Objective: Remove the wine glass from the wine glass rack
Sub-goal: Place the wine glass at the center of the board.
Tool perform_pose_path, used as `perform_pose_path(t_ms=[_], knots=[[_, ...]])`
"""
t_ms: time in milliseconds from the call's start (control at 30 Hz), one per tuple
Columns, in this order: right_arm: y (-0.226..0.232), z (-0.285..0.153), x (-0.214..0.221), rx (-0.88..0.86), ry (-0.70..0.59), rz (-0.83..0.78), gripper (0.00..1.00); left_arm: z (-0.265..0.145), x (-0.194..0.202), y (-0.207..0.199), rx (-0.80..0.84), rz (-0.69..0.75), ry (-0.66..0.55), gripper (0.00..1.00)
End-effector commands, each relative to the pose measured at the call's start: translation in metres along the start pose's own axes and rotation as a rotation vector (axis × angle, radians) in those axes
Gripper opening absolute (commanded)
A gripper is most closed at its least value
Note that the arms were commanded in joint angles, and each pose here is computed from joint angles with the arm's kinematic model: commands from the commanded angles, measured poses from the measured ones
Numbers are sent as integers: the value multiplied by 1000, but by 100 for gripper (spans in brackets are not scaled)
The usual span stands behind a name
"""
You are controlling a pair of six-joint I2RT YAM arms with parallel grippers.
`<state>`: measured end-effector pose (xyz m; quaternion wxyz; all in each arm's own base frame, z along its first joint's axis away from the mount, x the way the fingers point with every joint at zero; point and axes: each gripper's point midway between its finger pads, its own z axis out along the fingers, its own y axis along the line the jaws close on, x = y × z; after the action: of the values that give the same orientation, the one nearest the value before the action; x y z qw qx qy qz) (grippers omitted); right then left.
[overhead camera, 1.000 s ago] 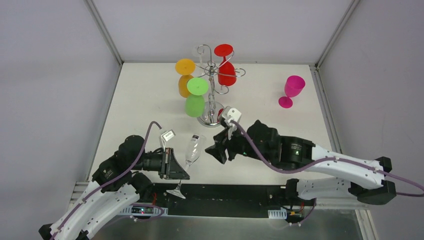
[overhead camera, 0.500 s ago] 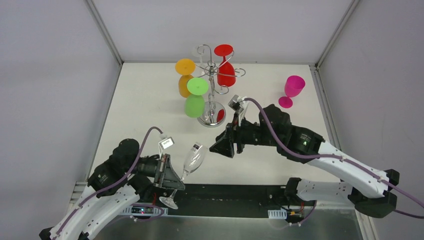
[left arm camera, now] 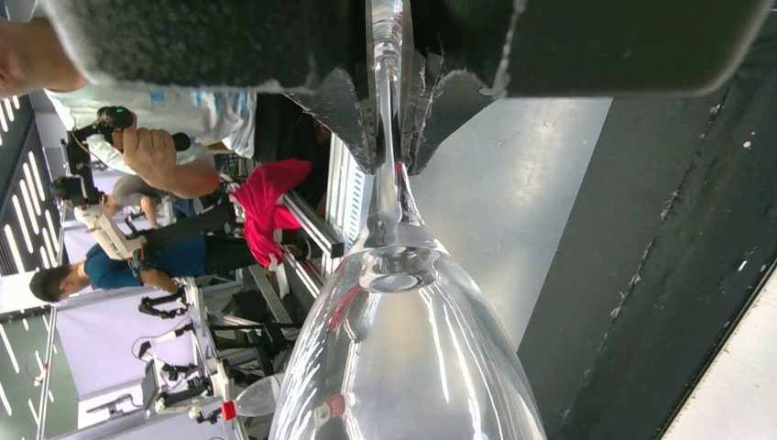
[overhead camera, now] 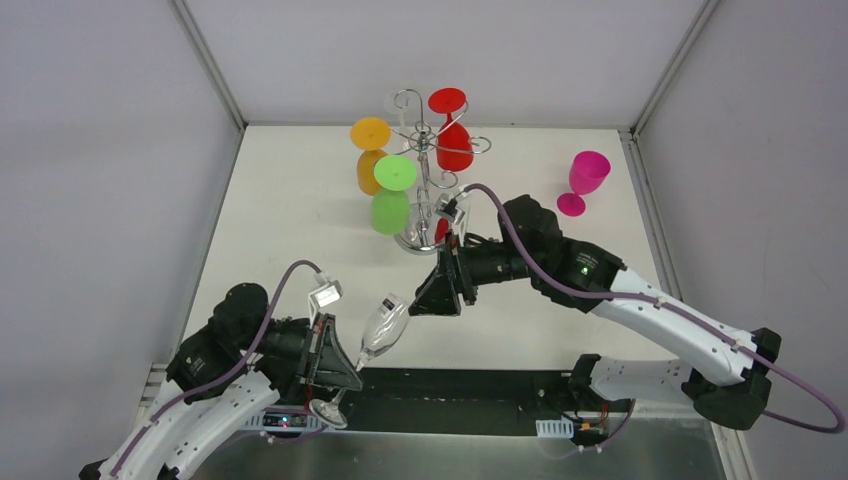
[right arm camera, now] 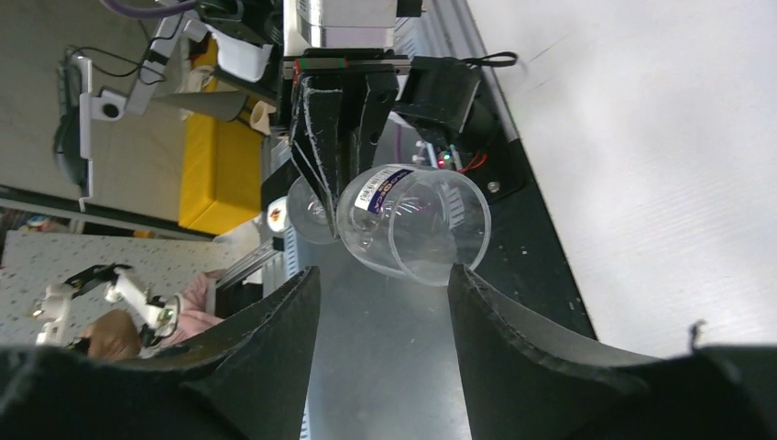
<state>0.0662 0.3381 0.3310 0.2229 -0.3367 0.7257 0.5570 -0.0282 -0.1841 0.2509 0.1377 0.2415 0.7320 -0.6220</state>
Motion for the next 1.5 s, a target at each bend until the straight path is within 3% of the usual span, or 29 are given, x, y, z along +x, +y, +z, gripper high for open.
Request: perform_pose_path(t_ms=[0, 333, 900, 1467], knots=[[35, -3, -19, -145, -11, -28, 55, -10, -1, -30, 92, 143, -12, 0], [48, 8, -22, -243, 45, -24, 52, -13, 5, -32, 110, 172, -2, 0], [67, 12, -8, -392, 168, -2, 32, -16, 9, -33, 109, 191, 0, 0], [67, 19, 6, -405, 235, 11, 26, -16, 8, -32, 101, 194, 1, 0]])
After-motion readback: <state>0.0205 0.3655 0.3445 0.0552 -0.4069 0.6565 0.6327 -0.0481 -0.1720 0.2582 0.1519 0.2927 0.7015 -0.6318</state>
